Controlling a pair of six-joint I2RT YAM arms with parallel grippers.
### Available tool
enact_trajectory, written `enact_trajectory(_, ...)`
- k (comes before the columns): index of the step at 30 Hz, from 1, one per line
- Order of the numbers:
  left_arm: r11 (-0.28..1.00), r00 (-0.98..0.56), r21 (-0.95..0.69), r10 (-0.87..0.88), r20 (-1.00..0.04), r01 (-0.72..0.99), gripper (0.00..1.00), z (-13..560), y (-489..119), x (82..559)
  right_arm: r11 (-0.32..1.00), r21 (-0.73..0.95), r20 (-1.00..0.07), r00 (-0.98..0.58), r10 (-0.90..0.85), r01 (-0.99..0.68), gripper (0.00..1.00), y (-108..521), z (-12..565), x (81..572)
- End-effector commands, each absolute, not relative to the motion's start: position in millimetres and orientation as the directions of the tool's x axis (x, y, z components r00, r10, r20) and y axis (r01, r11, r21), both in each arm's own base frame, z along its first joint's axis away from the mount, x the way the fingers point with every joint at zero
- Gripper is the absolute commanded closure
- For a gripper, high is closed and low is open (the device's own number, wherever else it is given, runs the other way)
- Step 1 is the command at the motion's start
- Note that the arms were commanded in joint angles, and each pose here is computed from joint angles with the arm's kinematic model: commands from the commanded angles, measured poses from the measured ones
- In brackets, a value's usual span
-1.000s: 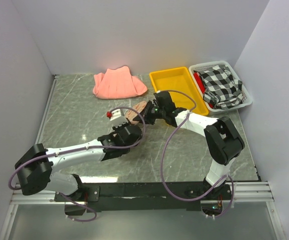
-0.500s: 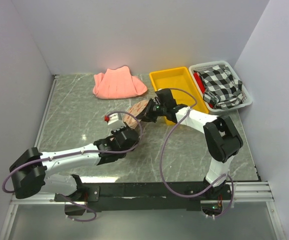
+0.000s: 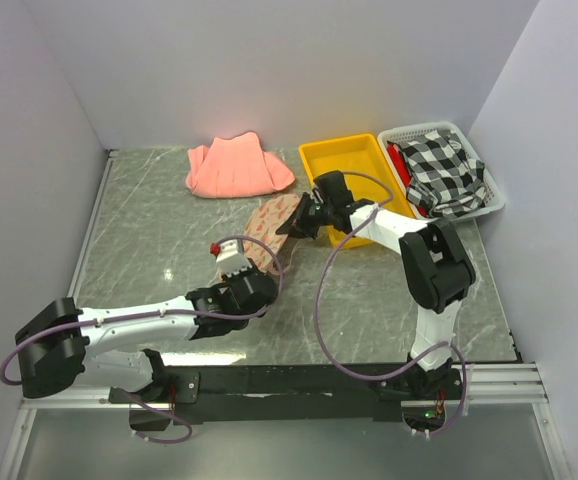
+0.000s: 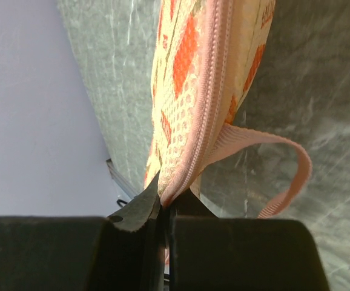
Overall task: Place the bra in the laundry bag and zip it closed
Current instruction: Zip the zipper on the laundry bag.
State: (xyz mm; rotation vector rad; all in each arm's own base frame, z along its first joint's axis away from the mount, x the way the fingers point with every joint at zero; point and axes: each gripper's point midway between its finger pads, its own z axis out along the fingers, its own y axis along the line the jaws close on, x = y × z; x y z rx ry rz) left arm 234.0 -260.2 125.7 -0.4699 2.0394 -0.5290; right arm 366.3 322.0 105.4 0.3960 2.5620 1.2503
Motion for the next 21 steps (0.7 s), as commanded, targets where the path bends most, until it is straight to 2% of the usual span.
enact_trajectory(1,0.864,-0.527,-0.481,-0.482,-0.700,-0.152,0.99,100,-236,211,0.629,0.775,-0.231,-0.895,0.383,0.069,1.00,302,113,413)
enact_trajectory(5,0.857,-0.516,-0.496,-0.490,-0.702,-0.138,0.99,95,-241,214,0.605,0.794,-0.193,-0.923,0.333,0.052,0.75,308,110,400)
enact_trajectory(8,0.868,-0.497,-0.482,-0.474,-0.727,-0.123,0.99,100,-254,224,0.596,0.802,-0.192,-0.922,0.336,0.051,0.41,305,114,384)
enact_trajectory(11,0.873,-0.493,-0.480,-0.457,-0.740,-0.088,0.99,104,-274,234,0.585,0.810,-0.186,-0.928,0.323,0.042,0.24,303,120,366)
enact_trajectory(21,0.881,-0.488,-0.473,-0.399,-0.776,0.032,0.99,121,-324,258,0.553,0.825,-0.084,-0.942,0.324,0.117,0.21,306,108,304)
